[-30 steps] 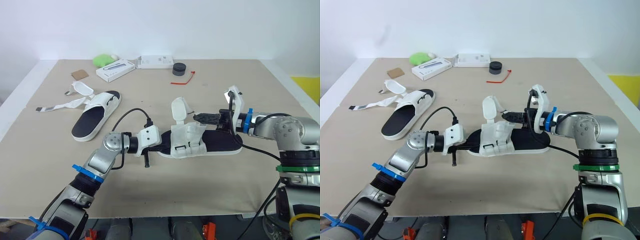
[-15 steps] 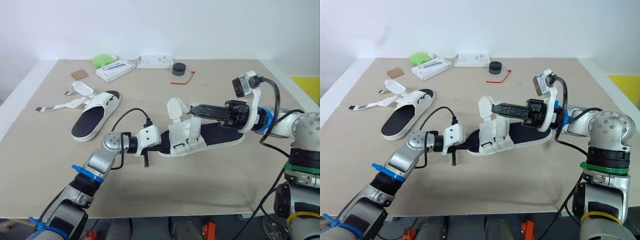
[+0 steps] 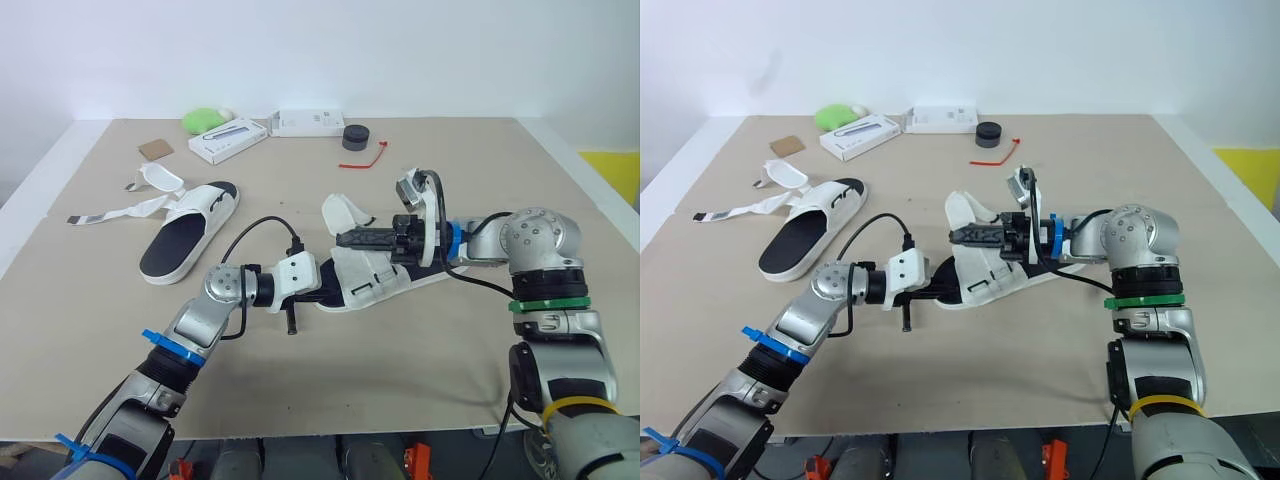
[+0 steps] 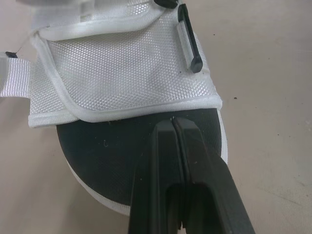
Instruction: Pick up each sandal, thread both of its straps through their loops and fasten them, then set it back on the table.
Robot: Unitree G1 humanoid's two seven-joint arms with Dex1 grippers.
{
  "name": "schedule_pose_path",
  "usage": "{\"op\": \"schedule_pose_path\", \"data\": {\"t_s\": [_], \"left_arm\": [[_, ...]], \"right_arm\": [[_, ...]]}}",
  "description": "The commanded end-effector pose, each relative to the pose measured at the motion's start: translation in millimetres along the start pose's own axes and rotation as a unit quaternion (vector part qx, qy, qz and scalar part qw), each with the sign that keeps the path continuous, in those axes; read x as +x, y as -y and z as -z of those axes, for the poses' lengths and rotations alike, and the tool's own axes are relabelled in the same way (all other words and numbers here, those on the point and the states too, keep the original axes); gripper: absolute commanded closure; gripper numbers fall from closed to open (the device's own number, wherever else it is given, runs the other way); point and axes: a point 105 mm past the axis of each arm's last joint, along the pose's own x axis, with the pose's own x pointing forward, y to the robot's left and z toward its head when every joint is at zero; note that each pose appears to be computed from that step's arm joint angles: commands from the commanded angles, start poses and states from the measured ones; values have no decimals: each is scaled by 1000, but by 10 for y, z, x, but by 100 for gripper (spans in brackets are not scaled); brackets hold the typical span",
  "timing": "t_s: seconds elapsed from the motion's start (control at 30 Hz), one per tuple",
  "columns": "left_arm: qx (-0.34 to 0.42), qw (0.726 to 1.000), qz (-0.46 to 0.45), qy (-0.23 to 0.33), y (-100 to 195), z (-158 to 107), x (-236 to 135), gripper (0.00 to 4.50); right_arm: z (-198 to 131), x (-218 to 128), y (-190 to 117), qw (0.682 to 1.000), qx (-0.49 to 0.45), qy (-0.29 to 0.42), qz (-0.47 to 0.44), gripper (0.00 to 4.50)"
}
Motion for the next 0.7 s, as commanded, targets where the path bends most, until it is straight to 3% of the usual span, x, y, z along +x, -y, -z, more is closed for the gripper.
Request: {"op": "schedule_pose_path", "data": {"t_s": [0.03, 0.23, 0.6, 0.7], "left_arm": [[-18, 999, 13, -36, 109, 205, -9, 450], [-17, 999, 16, -35, 129, 201, 5, 450], [-16, 999, 12, -35, 132, 196, 4, 450], [-19, 999, 10, -35, 149, 202, -9, 450]], "right_arm": [[-132, -63, -81, 999, -31, 13, -8, 445], [-301, -1, 165, 998, -17, 47, 33, 445], [-297, 151, 535, 995, -15, 48, 86, 445], [-304, 94, 793, 986, 4, 71, 153, 445]]}}
